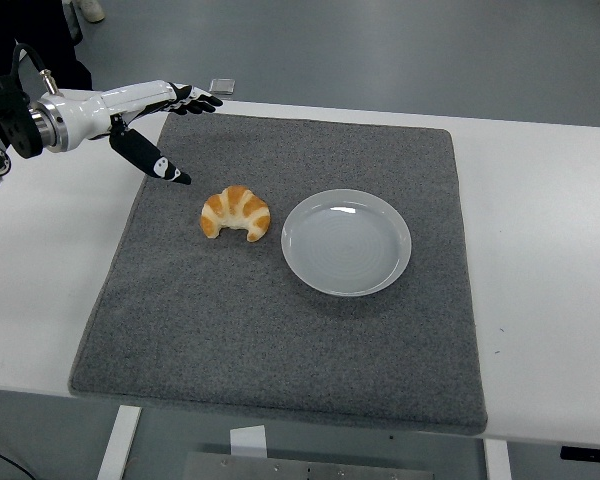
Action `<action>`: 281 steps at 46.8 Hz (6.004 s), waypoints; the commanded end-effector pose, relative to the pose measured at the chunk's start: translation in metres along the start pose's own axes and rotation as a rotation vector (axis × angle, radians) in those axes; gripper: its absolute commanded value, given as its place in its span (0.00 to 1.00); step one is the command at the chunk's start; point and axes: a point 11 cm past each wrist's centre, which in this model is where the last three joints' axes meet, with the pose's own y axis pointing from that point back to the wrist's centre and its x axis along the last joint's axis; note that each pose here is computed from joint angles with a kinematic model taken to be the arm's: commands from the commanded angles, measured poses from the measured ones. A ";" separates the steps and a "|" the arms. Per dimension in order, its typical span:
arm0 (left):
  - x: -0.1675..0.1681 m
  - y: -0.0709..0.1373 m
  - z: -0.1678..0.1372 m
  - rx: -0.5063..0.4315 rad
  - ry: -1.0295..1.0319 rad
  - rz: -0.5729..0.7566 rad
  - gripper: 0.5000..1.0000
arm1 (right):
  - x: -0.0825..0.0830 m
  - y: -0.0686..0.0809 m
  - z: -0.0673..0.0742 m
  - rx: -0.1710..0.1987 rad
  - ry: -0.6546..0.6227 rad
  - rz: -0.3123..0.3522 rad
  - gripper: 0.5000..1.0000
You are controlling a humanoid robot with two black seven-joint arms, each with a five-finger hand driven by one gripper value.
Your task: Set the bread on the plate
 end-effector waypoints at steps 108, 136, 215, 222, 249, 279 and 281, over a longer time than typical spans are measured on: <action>-0.100 -0.061 -0.042 -0.012 -0.002 -0.002 0.06 | 0.002 0.000 0.000 0.000 0.000 0.011 0.90; -0.078 -0.063 -0.033 -0.036 -0.003 0.060 0.00 | 0.001 0.000 0.000 0.002 0.000 0.009 0.90; 0.015 -0.120 0.157 -0.287 -0.359 0.184 0.00 | 0.001 0.000 -0.001 0.002 0.000 0.010 0.90; -0.012 -0.129 0.177 -0.346 -0.379 0.181 0.00 | 0.001 0.000 -0.001 0.002 0.000 0.010 0.90; -0.125 -0.116 0.120 -0.403 -0.443 0.081 0.00 | 0.001 0.000 0.000 0.000 0.000 0.009 0.90; -0.159 -0.112 0.079 -0.324 -0.380 0.031 0.00 | 0.001 0.000 0.000 0.000 -0.002 0.009 0.90; -0.159 -0.112 0.078 -0.321 -0.377 0.032 0.00 | 0.001 0.000 0.000 0.001 -0.002 0.009 0.90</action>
